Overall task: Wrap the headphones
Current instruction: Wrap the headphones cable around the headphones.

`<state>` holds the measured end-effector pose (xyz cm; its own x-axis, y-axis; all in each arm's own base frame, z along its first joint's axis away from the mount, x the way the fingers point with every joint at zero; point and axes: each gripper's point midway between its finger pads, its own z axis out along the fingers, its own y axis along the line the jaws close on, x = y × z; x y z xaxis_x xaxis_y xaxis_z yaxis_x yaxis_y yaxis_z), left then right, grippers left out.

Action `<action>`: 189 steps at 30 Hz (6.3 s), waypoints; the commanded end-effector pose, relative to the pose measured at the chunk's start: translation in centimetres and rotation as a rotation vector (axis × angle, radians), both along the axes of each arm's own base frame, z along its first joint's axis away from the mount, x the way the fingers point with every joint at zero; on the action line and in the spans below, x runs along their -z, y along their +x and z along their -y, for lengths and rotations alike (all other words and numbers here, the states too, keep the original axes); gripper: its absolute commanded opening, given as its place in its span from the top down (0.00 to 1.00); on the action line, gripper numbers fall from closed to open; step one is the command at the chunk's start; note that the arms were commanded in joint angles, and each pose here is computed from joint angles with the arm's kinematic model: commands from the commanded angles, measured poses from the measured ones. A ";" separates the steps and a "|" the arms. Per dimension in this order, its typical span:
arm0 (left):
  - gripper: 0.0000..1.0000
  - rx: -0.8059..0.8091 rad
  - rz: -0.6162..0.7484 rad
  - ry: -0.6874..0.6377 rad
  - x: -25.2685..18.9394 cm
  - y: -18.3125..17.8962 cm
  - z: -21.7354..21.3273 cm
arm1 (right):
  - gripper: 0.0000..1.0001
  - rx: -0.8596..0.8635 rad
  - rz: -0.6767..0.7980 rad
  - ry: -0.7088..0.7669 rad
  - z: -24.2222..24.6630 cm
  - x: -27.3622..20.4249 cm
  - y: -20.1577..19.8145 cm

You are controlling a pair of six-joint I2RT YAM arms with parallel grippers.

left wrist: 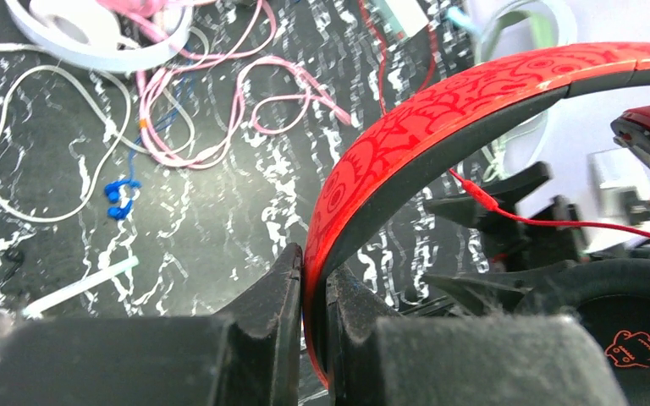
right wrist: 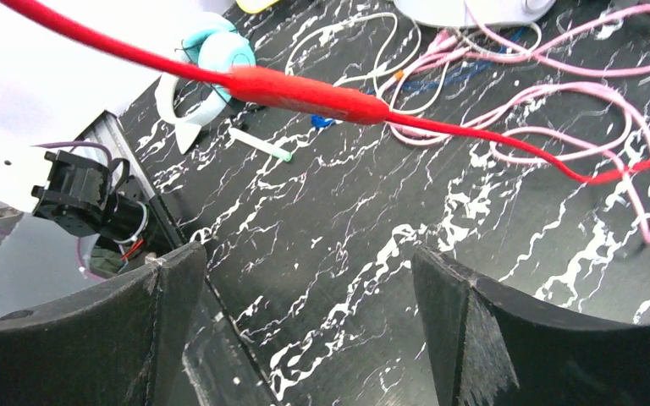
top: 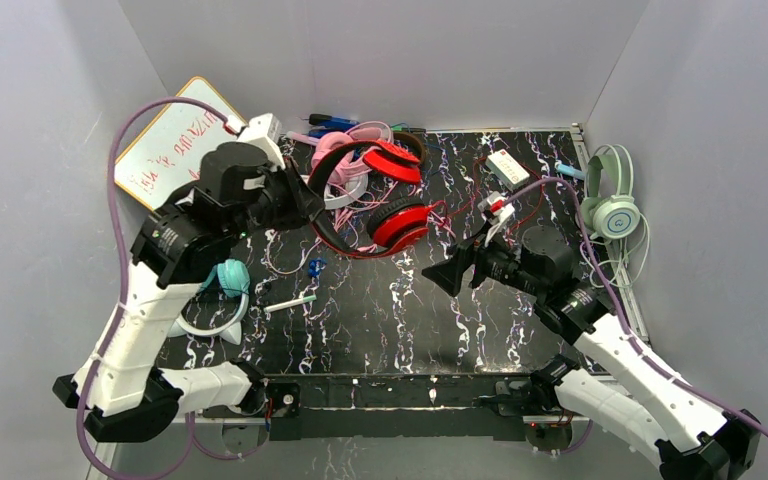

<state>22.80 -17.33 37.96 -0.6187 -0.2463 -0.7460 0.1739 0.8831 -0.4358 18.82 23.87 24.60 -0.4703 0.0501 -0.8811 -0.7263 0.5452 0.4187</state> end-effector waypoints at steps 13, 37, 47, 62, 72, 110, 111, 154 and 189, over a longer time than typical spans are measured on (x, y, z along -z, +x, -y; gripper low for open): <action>1.00 0.143 0.147 -0.239 -11.0 -3.8 0.9 | 0.01 0.060 0.386 0.038 1.0 -5.7 2.0; 1.00 0.126 0.157 -0.240 -12.4 -4.4 0.1 | 0.01 0.227 0.557 -0.002 2.9 -7.9 5.1; 1.00 0.216 0.141 -0.252 -12.6 -4.9 1.6 | 0.23 0.164 0.588 0.005 1.1 -8.8 5.8; 1.00 0.077 0.092 0.119 -4.1 -1.6 -2.3 | 0.99 0.193 0.620 0.056 2.1 -17.2 4.7; 1.00 0.089 -0.019 0.292 1.9 0.5 -2.0 | 0.99 0.101 0.511 -0.033 -0.2 -21.0 5.9; 1.00 0.198 -0.045 0.298 8.0 1.7 4.7 | 0.94 0.353 0.497 -0.416 -9.3 -15.9 11.9; 1.00 0.203 -0.045 0.295 8.0 1.6 4.8 | 0.94 0.349 0.495 -0.419 -9.3 -15.7 11.8; 1.00 0.398 0.004 0.111 6.4 -3.6 6.9 | 0.77 0.077 0.087 -0.431 -8.2 -5.4 12.6; 1.00 0.388 0.120 -0.257 -7.7 -6.7 6.9 | 0.26 -0.083 0.285 0.024 -5.1 -3.6 10.5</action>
<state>17.67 -23.95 41.28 -0.6285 -0.1310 -0.7667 0.4849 0.7047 -0.5180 28.72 28.99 26.04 -0.3139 -0.0096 -0.9494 -0.8287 0.4908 0.2690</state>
